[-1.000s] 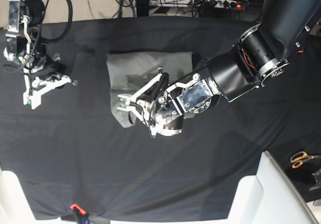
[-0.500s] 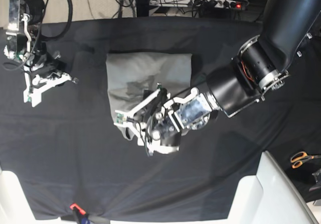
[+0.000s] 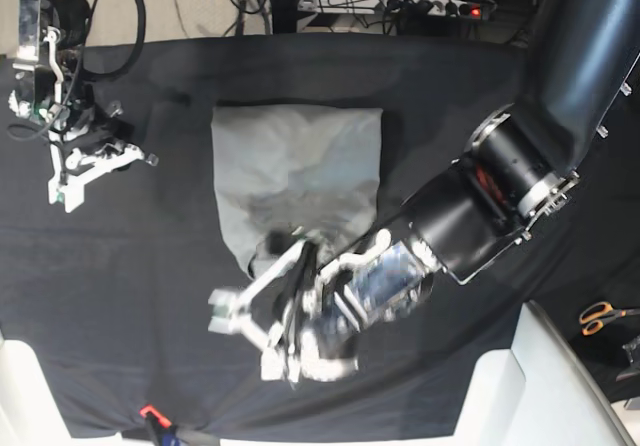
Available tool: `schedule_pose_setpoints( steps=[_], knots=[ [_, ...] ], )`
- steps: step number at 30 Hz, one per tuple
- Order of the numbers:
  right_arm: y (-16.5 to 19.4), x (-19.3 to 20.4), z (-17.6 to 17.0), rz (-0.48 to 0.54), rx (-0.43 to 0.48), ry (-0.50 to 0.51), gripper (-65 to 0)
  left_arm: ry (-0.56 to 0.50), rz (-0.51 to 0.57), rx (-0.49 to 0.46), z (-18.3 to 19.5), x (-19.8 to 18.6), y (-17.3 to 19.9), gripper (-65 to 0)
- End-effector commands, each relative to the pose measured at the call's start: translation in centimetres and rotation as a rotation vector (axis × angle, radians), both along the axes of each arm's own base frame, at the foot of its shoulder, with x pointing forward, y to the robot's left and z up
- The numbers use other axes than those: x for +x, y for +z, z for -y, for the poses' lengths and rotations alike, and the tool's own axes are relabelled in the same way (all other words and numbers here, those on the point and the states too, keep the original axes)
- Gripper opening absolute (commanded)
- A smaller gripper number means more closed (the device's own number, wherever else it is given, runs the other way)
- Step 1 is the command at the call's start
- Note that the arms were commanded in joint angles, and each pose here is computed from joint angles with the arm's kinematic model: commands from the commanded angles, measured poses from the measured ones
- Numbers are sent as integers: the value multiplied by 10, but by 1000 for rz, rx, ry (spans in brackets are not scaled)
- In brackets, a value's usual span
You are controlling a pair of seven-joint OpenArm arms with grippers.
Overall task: Fold the T-shirt properly
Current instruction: 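Release the shirt and raise the left gripper away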
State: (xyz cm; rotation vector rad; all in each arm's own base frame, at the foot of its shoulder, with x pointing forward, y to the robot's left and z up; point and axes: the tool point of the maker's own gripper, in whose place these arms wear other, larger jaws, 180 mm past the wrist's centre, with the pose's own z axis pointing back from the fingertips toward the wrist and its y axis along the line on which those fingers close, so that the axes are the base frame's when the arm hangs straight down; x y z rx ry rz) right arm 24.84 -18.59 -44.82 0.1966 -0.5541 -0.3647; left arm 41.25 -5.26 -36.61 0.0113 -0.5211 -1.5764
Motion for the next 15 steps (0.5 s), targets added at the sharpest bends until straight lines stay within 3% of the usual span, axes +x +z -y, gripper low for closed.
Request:
schedule_pose_setpoints(
  steps=[1,3,4,5,8,9,15],
  knots=[
    [10,8,3,39,-10,4,-650,35,71,-57,6,24,36,0],
    [10,8,2,41,-9,10,-650,100,91,-71,-2,31,54,-41],
    [10,9,-4,41,-6,26,-650,130,90,-74,-6,28,57,-117],
    [11,9,-8,46,-7,41,-650,144,91,-84,-8,21,58,-211],
    [21,7,-21,75,-15,116,-650,172,82,-118,-26,-20,43,-599],
    [25,8,-24,88,-16,128,-650,174,71,-134,-31,-36,37,-650],
    [32,9,-22,105,-28,140,-650,234,-71,-192,-58,-134,-10,-650]
  ],
)
